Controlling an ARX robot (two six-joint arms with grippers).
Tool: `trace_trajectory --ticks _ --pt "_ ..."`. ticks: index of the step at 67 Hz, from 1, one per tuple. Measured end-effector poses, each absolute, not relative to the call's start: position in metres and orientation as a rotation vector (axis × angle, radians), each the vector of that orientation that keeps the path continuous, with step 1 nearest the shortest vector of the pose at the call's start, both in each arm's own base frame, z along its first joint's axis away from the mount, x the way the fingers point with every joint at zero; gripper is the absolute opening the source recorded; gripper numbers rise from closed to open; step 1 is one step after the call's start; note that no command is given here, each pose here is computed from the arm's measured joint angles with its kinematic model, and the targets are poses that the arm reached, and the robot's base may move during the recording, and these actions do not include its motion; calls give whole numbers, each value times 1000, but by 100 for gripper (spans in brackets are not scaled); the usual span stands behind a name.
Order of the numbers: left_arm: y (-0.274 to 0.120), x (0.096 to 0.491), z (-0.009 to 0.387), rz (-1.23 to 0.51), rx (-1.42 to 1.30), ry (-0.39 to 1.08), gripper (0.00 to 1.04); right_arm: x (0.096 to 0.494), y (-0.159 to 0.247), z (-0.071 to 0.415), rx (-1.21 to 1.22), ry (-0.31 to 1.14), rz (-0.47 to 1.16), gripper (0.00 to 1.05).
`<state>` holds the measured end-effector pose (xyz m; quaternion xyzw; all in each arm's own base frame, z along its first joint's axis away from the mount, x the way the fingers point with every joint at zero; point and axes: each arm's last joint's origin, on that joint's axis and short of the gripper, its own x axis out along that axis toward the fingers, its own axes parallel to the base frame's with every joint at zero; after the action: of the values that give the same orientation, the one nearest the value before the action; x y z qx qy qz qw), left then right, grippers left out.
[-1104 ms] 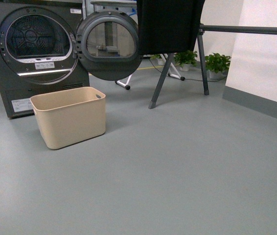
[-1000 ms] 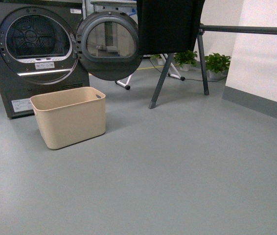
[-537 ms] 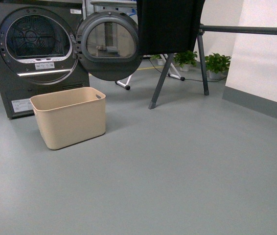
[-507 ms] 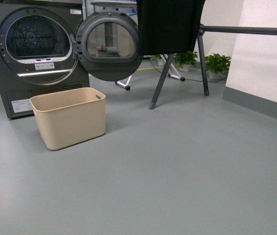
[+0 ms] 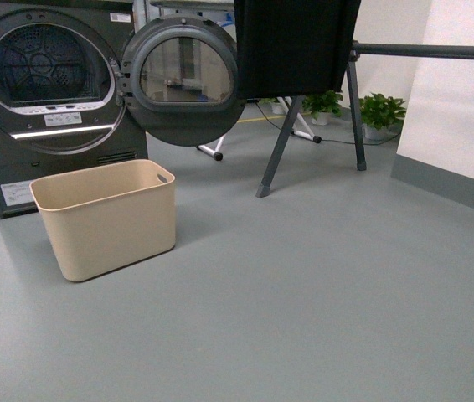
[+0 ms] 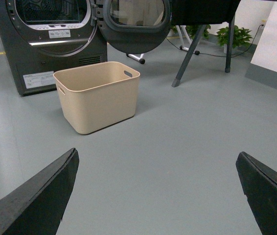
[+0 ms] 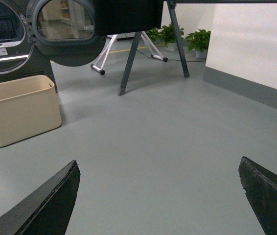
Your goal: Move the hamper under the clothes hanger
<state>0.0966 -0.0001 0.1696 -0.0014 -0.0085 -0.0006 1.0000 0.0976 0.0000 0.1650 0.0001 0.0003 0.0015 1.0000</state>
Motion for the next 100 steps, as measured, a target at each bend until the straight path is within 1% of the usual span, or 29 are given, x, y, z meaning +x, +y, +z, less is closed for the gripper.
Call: trace_trajectory --ticks 100 --pt "0 97 169 -1 -3 -16 98 98 0 165 0 1 2 97"
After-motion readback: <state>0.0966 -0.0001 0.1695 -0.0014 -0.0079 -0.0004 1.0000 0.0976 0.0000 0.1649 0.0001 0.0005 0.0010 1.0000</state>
